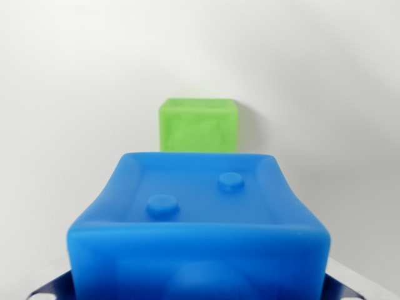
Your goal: Stack cube
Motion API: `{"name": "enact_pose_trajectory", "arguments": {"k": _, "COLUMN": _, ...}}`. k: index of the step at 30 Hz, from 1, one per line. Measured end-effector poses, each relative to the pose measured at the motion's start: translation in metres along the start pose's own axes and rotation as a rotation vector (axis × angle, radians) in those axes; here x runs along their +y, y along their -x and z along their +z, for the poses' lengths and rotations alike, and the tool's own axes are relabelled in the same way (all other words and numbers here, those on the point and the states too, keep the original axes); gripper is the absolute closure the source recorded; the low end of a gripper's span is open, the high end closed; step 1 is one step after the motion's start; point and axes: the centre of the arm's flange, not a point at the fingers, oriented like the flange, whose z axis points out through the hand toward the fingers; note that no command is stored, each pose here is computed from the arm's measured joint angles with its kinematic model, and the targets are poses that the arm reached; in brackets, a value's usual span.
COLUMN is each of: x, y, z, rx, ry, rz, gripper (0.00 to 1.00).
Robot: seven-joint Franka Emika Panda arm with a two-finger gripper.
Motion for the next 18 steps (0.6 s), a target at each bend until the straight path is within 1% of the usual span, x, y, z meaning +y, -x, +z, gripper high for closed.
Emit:
{"name": "enact_pose_trajectory", "arguments": {"k": 1, "x": 0.0, "y": 0.0, "z": 0.004, "rx": -0.0006, "ry": -0.0005, "rz": 0.0, "gripper": 1.0}}
{"name": "enact_pose_trajectory", "arguments": {"k": 6, "x": 0.0, "y": 0.0, "z": 0.018, "rx": 0.0003, "ry": -0.0022, "rz": 0.0, "gripper": 1.0}}
{"name": "enact_pose_trajectory", "arguments": {"k": 9, "x": 0.0, "y": 0.0, "z": 0.025, "rx": 0.0019, "ry": -0.0029, "rz": 0.0, "gripper": 1.0}}
{"name": "enact_pose_trajectory", "arguments": {"k": 14, "x": 0.0, "y": 0.0, "z": 0.039, "rx": 0.0003, "ry": -0.0039, "rz": -0.001, "gripper": 1.0}}
{"name": "enact_pose_trajectory", "arguments": {"k": 18, "x": 0.0, "y": 0.0, "z": 0.049, "rx": 0.0008, "ry": -0.0044, "rz": -0.001, "gripper": 1.0}}
